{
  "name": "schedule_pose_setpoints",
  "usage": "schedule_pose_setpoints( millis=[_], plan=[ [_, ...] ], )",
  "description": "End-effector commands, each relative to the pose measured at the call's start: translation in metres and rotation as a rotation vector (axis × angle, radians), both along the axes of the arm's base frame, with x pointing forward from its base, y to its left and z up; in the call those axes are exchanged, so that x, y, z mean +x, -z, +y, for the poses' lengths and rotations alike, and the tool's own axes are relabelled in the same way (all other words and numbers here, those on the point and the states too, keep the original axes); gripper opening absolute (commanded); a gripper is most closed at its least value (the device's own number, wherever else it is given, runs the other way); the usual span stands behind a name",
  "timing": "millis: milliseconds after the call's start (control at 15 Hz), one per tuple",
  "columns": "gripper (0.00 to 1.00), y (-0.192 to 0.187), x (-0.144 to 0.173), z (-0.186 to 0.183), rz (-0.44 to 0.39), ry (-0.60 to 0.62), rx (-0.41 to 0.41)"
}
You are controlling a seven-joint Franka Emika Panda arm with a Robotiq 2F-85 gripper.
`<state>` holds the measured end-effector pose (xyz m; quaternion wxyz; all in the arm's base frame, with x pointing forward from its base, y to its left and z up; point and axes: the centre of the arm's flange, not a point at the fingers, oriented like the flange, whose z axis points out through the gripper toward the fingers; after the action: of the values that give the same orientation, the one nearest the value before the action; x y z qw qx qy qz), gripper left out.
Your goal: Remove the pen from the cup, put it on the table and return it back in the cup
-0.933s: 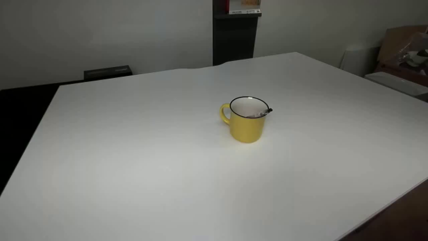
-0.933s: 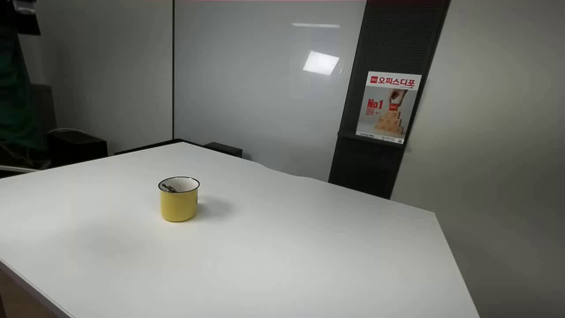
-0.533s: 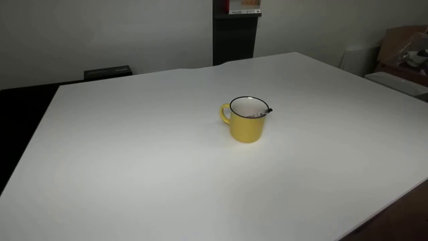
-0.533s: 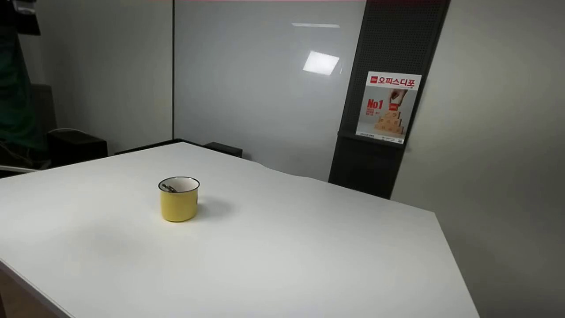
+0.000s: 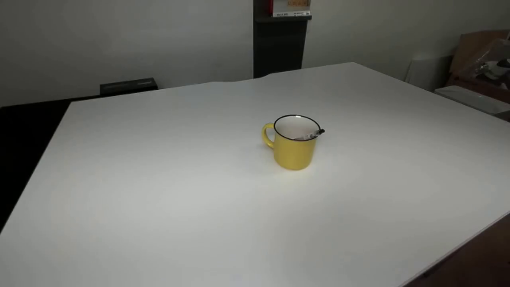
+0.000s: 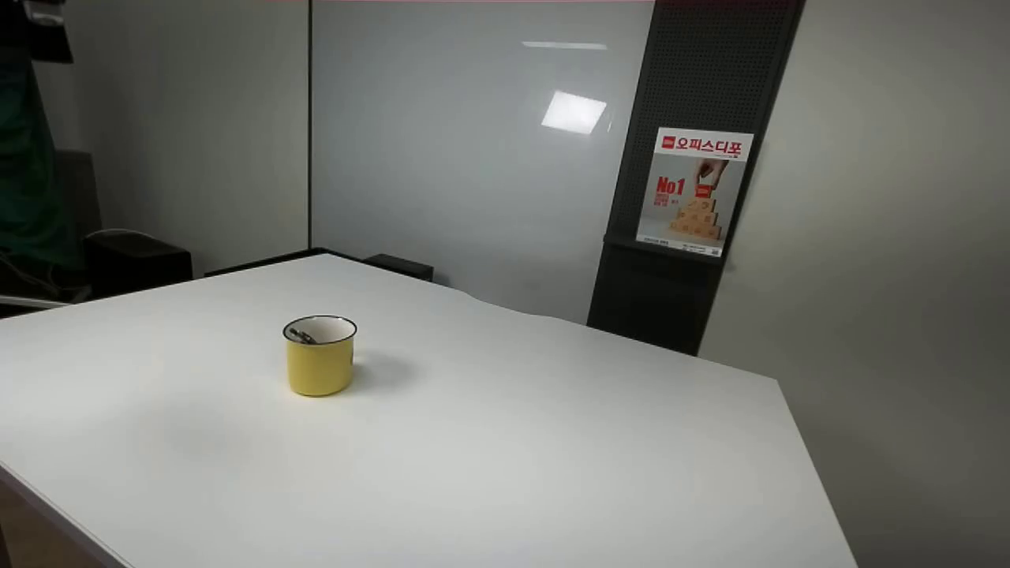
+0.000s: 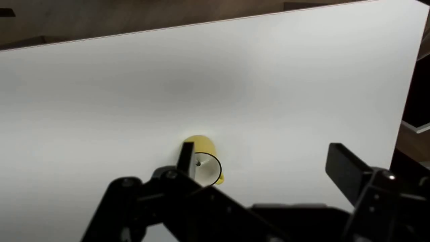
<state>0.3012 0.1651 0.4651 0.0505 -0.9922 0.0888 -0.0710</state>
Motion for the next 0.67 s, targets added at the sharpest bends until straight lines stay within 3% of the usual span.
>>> schedule_pose_setpoints(
  millis=[0, 600],
  plan=[
    [1.0, 0.006, 0.017, -0.008, -0.002, 0.033, 0.002],
    [1.0, 0.081, 0.135, -0.054, -0.042, 0.083, -0.065]
  ],
)
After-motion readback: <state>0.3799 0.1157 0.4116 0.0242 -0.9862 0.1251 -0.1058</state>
